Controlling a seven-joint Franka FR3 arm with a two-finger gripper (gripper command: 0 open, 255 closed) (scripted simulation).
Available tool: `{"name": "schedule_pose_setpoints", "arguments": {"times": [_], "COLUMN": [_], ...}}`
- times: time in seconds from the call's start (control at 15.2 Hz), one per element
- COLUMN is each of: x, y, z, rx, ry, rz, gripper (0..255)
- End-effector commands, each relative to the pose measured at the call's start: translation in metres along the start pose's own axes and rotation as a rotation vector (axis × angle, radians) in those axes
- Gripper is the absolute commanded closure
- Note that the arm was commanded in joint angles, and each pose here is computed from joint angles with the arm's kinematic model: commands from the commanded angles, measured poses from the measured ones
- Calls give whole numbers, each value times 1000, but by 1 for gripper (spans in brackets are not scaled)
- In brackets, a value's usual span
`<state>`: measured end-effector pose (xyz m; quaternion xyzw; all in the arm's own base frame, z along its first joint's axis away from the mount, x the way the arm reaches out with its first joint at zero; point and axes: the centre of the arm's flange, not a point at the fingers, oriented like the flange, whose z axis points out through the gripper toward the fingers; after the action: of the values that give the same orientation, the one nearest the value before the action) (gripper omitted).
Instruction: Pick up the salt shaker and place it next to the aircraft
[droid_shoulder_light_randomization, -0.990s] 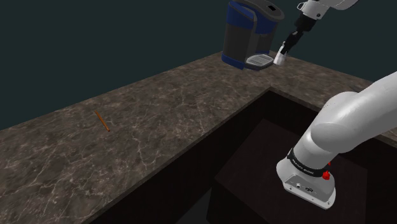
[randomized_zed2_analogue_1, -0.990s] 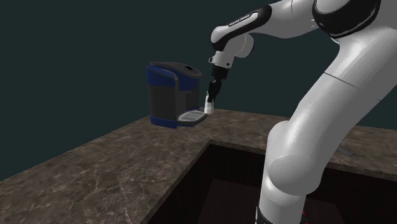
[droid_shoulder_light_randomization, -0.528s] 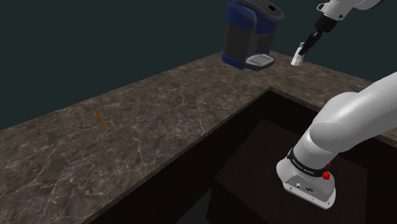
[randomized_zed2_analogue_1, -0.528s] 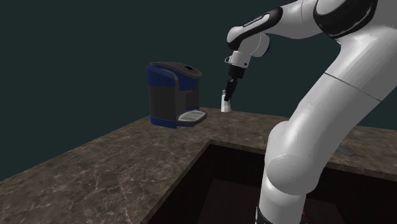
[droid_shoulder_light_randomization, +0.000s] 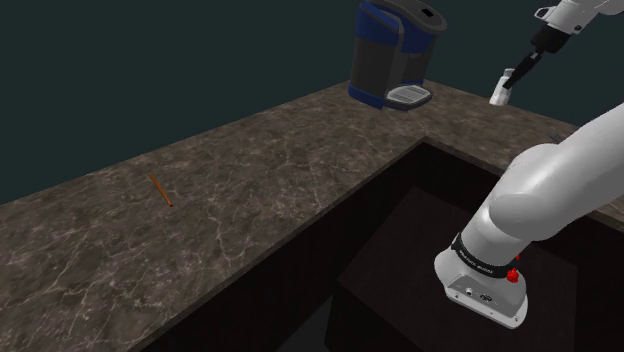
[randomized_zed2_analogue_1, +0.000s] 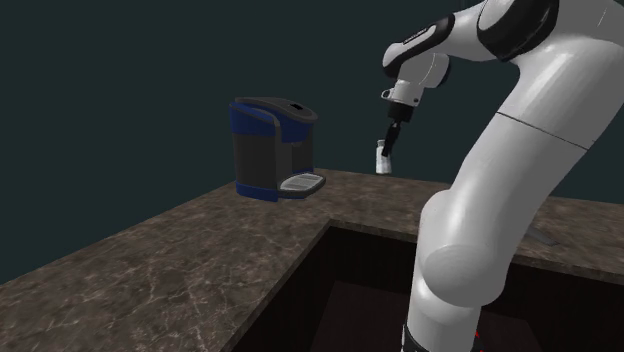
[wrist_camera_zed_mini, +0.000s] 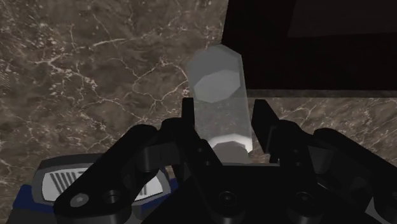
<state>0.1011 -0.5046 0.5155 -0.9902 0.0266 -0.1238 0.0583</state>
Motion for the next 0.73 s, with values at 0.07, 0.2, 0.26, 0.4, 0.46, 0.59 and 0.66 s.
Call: {"name": "schedule_pose_setpoints", "arguments": {"times": [0.07,0.2,0.26,0.4,0.46,0.59,0.66], "x": [-30,-49,-59,-78,-88,-108,-125], "y": [23,39,47,64,72,88,102], "z": [-11,-18,-21,-28,-32,-39,-45], "rx": [0,0,0,0,0,0,0], "ry": [0,0,0,0,0,0,0], "rz": [-2,-2,-2,-2,-2,-2,-2], "gripper": [255,255,255,255,255,255,255]}}
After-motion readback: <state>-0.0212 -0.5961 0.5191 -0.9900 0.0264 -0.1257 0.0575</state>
